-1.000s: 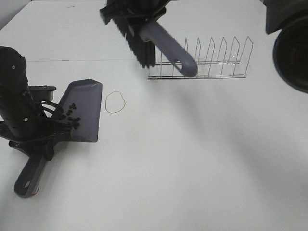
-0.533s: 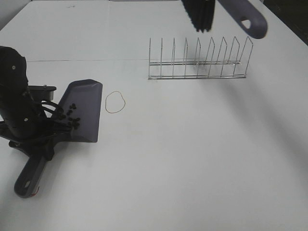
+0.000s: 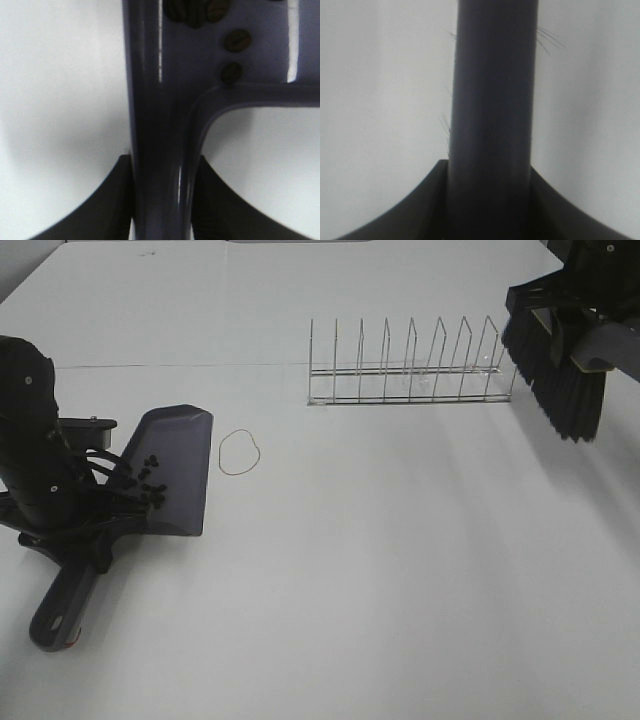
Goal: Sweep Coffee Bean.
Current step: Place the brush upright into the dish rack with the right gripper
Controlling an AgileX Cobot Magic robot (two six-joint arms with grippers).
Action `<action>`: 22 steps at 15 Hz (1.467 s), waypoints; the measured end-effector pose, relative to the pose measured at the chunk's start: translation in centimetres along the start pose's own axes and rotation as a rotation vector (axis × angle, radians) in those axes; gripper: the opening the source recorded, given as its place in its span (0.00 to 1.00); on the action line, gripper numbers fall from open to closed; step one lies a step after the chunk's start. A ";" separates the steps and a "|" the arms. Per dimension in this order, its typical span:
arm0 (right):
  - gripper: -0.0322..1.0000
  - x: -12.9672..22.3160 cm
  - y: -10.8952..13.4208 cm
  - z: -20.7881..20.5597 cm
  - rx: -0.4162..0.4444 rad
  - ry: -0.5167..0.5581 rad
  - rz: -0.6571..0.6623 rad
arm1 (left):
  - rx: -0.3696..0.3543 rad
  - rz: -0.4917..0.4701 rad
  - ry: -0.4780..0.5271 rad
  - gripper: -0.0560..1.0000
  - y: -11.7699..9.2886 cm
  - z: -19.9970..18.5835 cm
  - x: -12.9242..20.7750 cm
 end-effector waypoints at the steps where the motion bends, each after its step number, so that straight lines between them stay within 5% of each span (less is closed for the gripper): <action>1: 0.37 0.2 -0.2 0.4 0.004 0.015 0.003 | 0.000 0.000 0.000 0.31 0.0 0.0 0.0; 7: 0.37 0.1 0.4 4.7 0.016 0.073 -0.013 | 0.000 0.000 0.000 0.31 0.0 0.0 0.0; 22: 0.37 -6.8 1.8 10.3 0.037 -0.078 -0.021 | 0.001 -0.001 0.000 0.31 0.0 0.0 0.0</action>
Point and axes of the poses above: a point on each arm's last joint axis where the gripper is mounted, z pointing out along that axis toward the gripper, y along the wrist's bending axis when the last joint is at zero, x = y × z, the point moved 5 cm from there along z, pointing out along that axis toward the gripper, and after that the axes turned 9 degrees about z, right-handed, at the moved point
